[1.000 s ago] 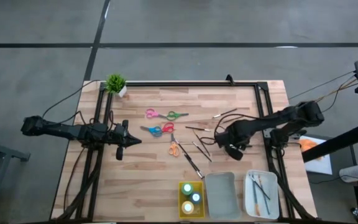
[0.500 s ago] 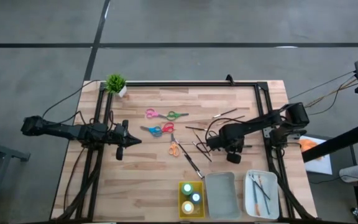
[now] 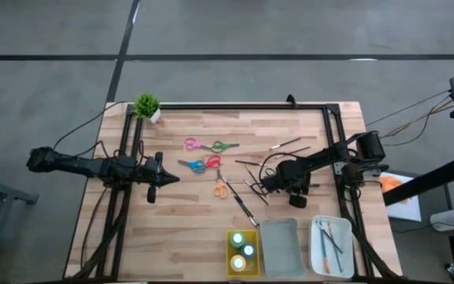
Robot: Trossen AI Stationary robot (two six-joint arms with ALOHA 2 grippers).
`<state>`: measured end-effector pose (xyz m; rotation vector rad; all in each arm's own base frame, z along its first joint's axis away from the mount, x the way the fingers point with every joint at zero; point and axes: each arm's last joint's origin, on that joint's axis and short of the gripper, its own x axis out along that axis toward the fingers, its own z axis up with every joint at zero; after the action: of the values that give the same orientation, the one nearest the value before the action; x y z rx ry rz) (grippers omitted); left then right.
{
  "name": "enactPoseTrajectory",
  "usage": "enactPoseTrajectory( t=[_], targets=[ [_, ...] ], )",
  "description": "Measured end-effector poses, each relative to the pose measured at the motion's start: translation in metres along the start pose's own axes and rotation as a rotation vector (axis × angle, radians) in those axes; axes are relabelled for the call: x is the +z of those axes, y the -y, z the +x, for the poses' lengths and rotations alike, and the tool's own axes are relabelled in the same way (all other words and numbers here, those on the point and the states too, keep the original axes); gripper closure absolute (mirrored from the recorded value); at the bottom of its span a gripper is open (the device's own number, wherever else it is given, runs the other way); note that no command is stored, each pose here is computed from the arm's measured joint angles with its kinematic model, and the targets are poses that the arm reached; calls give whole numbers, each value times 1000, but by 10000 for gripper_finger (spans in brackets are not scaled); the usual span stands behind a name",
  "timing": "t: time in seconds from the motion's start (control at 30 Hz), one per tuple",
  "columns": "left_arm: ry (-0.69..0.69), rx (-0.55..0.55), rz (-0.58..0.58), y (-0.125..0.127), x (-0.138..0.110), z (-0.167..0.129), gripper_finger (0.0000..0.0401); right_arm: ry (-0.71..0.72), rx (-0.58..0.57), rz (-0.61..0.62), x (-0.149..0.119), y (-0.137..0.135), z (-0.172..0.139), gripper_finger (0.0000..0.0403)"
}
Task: Pick & Place Paint Supplies
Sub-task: Put the silver brush into the white bin
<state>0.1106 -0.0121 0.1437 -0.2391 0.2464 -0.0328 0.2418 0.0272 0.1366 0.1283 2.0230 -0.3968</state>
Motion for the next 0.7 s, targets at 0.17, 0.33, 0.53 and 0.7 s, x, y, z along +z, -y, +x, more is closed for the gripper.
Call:
enactPoseTrajectory(
  t=[0.17, 0.33, 0.53, 0.7],
  targets=[
    [0, 0, 0, 0, 0, 0, 401, 6, 3, 1, 0, 0, 4, 287],
    [0, 0, 0, 0, 0, 0, 401, 14, 6, -5, 0, 0, 11, 271],
    [0, 0, 0, 0, 0, 0, 401, 33, 15, -70, 0, 0, 17, 271],
    [0, 0, 0, 0, 0, 0, 401, 40, 21, -111, 1, -1, 16, 271]
  ],
)
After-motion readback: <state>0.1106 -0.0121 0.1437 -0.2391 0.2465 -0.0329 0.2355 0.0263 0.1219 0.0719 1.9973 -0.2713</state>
